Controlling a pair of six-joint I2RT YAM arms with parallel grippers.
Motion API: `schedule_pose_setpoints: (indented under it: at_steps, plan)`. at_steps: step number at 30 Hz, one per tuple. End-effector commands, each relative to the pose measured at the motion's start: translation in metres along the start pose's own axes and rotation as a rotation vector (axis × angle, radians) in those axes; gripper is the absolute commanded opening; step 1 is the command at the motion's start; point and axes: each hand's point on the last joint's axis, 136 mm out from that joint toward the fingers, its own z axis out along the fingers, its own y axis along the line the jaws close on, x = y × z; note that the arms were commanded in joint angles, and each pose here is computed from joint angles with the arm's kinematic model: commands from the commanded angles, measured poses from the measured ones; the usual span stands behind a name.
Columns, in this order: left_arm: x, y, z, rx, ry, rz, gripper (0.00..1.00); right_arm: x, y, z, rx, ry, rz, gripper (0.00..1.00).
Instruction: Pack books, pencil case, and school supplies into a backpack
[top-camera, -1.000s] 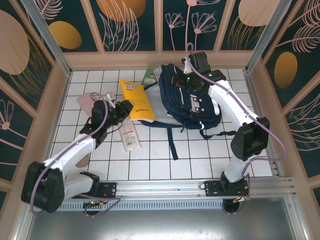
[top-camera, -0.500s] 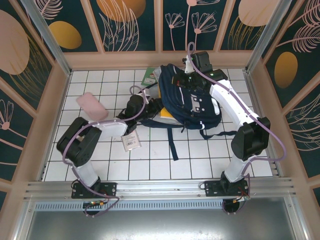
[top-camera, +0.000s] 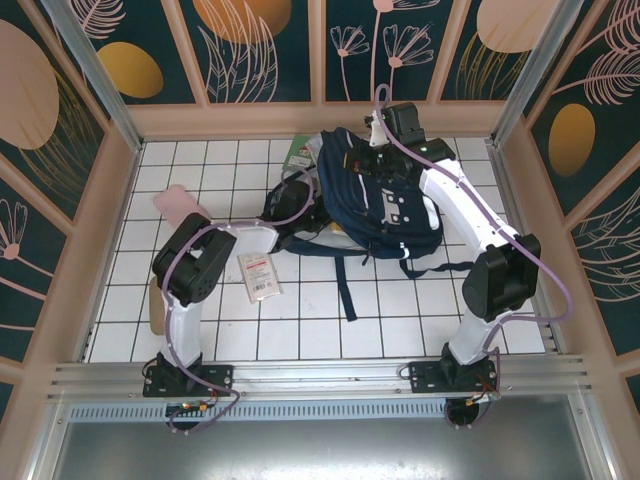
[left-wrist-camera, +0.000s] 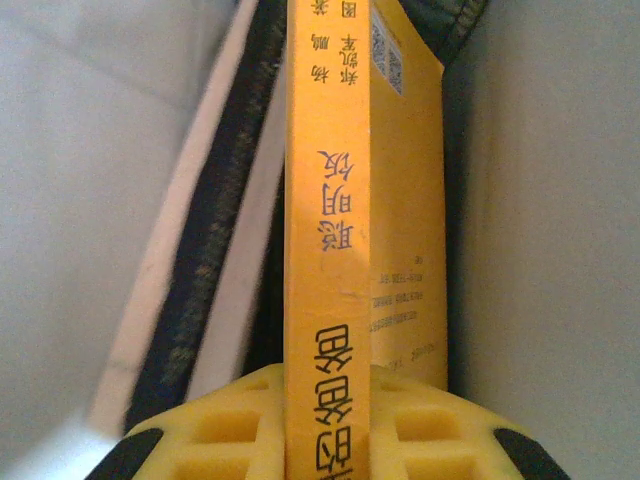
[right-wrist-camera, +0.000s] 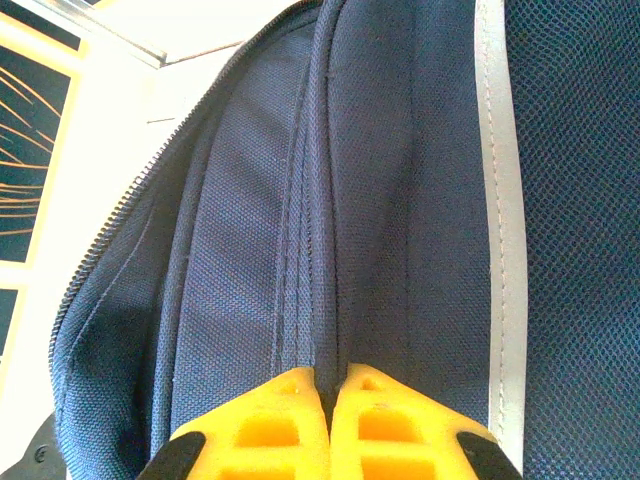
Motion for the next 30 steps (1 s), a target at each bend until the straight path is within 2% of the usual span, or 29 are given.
schedule_pose_setpoints:
  at_steps: [1, 3, 4, 5, 6, 8, 11, 13, 20, 21, 24, 26, 30]
  plan:
    - [0.02, -0.03, 0.022, 0.018, 0.062, 0.093, 0.08, -0.034, 0.034, -0.029, -0.111, -0.127, -0.075, 0.0]
    - [0.026, -0.034, 0.033, 0.015, 0.077, 0.096, 0.12, -0.035, 0.033, -0.029, -0.109, -0.127, -0.074, 0.0]
    - [0.027, -0.035, 0.036, 0.017, 0.081, 0.091, 0.19, -0.035, 0.031, -0.029, -0.108, -0.128, -0.073, 0.0]
    - [0.03, -0.038, 0.038, 0.028, 0.092, 0.09, 0.34, -0.035, 0.03, -0.029, -0.104, -0.128, -0.074, 0.0]
    - [0.03, -0.04, 0.038, 0.03, 0.097, 0.09, 0.45, -0.035, 0.028, -0.029, -0.101, -0.127, -0.073, 0.0]
    - [0.027, -0.045, 0.029, 0.018, 0.08, 0.106, 0.62, -0.036, 0.023, -0.03, -0.093, -0.127, -0.068, 0.0]
    - [0.018, -0.05, 0.005, -0.026, 0.039, 0.149, 0.81, -0.035, 0.014, -0.03, -0.077, -0.125, -0.065, 0.0]
    - [0.01, -0.059, -0.014, -0.02, 0.012, 0.154, 0.88, -0.035, 0.005, -0.031, -0.059, -0.129, -0.06, 0.0]
    - [-0.013, -0.057, -0.08, -0.051, -0.048, 0.173, 0.92, -0.017, -0.035, -0.026, 0.042, -0.103, -0.04, 0.0]
    - [-0.019, -0.065, -0.094, -0.039, -0.068, 0.184, 0.92, -0.013, -0.042, -0.025, 0.06, -0.098, -0.037, 0.0]
    - [-0.037, -0.057, -0.117, -0.089, -0.116, 0.207, 0.92, 0.001, -0.06, -0.025, 0.1, -0.084, -0.033, 0.0]
    - [-0.054, -0.05, -0.126, -0.115, -0.15, 0.212, 0.89, 0.011, -0.071, -0.023, 0.132, -0.067, -0.036, 0.0]
    - [-0.088, -0.043, -0.128, -0.121, -0.193, 0.203, 0.74, 0.029, -0.083, -0.018, 0.151, -0.035, -0.037, 0.0]
